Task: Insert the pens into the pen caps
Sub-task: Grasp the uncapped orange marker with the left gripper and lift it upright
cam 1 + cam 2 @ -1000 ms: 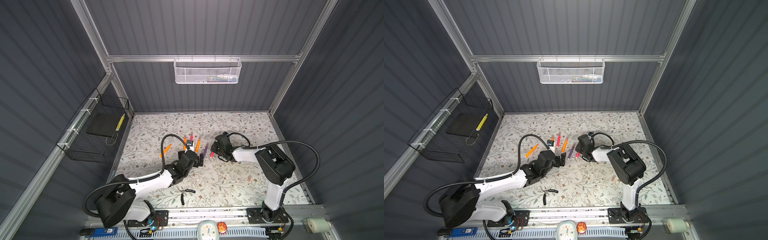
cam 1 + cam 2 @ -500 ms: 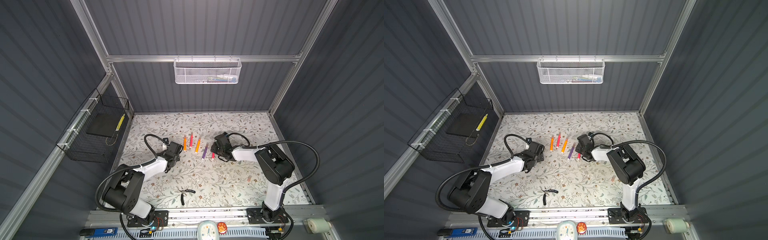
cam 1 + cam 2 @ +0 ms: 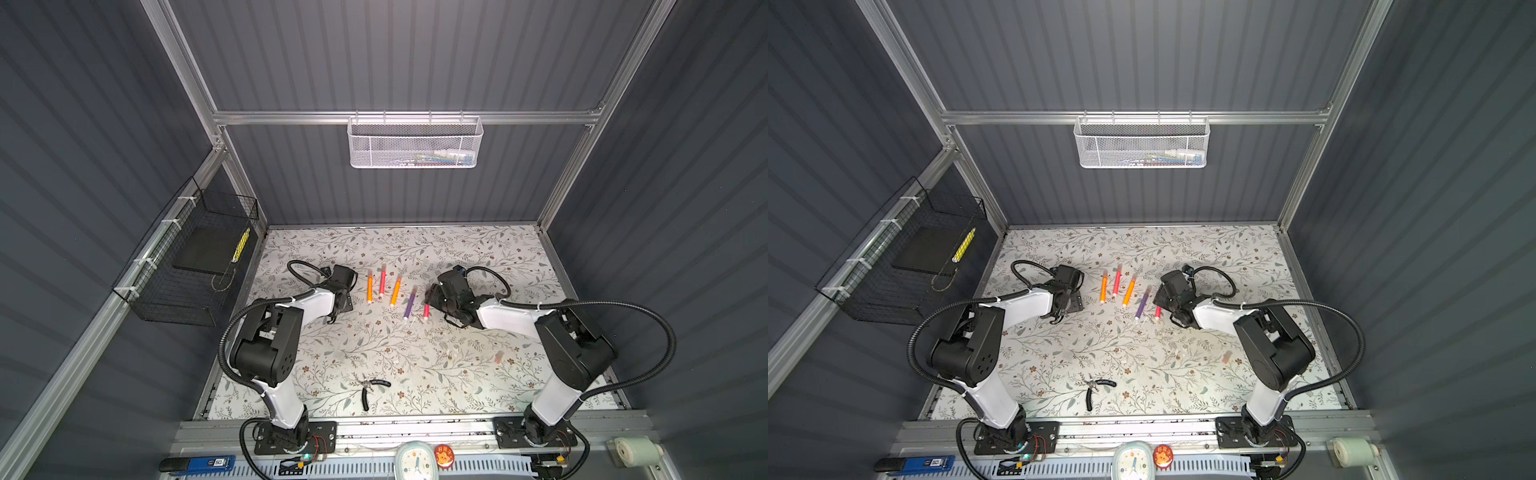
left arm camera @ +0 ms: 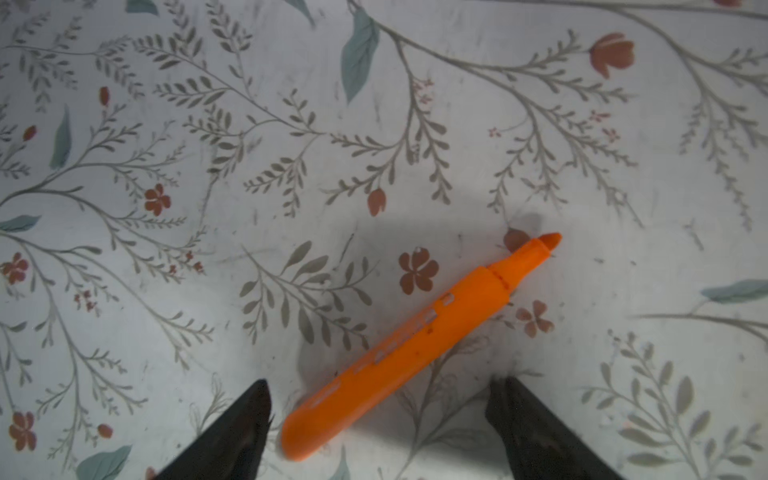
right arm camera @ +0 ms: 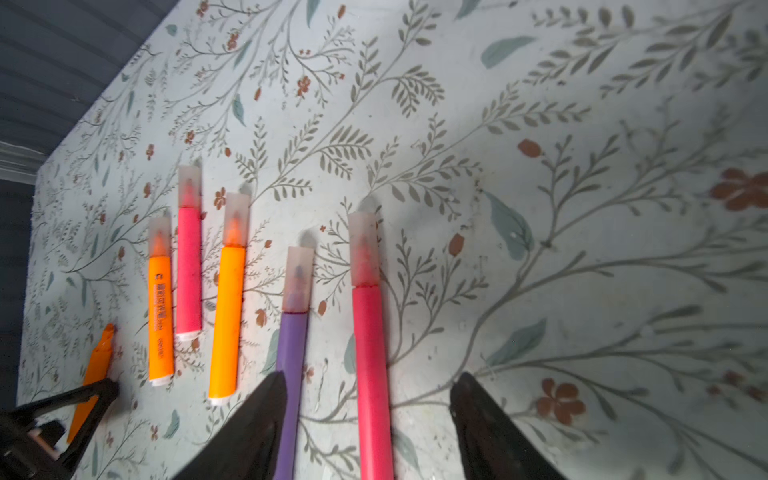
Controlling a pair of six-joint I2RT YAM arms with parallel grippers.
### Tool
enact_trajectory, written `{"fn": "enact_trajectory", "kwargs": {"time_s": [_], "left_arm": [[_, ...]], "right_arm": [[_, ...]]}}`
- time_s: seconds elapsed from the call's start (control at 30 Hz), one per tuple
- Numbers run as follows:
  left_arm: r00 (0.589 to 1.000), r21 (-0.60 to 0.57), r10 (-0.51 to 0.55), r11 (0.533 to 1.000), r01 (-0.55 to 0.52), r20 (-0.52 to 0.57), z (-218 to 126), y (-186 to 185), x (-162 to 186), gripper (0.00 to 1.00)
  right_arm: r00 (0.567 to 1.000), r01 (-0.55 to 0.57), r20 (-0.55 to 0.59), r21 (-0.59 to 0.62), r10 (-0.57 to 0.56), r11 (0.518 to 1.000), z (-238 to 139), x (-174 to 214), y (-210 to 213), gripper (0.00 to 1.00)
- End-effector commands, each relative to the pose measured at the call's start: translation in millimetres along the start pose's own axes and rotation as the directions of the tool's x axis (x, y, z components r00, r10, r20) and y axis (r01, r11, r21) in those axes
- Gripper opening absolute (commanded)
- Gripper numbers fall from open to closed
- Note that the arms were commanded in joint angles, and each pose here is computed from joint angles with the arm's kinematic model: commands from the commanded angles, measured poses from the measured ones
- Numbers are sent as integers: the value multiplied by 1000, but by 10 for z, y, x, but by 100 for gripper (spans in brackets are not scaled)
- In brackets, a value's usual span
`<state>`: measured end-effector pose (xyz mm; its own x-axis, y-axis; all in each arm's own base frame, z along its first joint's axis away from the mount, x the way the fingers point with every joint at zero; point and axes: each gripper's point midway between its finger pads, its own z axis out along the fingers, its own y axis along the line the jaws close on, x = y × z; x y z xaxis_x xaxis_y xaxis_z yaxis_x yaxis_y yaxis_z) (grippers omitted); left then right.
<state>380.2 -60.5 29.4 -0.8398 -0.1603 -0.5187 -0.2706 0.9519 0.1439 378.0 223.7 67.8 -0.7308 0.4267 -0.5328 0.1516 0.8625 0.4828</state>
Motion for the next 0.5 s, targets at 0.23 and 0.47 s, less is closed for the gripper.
{"fn": "enact_trajectory", "kwargs": {"time_s": [0.23, 0.47], "left_arm": [[982, 99, 68, 994, -51, -176, 84, -131, 431, 53], [979, 153, 67, 988, -38, -194, 36, -193, 567, 38]], "right_arm": [[999, 20, 51, -9, -20, 1000, -294, -42, -24, 68], [999, 20, 27, -15, -20, 1000, -225, 24, -6, 68]]}}
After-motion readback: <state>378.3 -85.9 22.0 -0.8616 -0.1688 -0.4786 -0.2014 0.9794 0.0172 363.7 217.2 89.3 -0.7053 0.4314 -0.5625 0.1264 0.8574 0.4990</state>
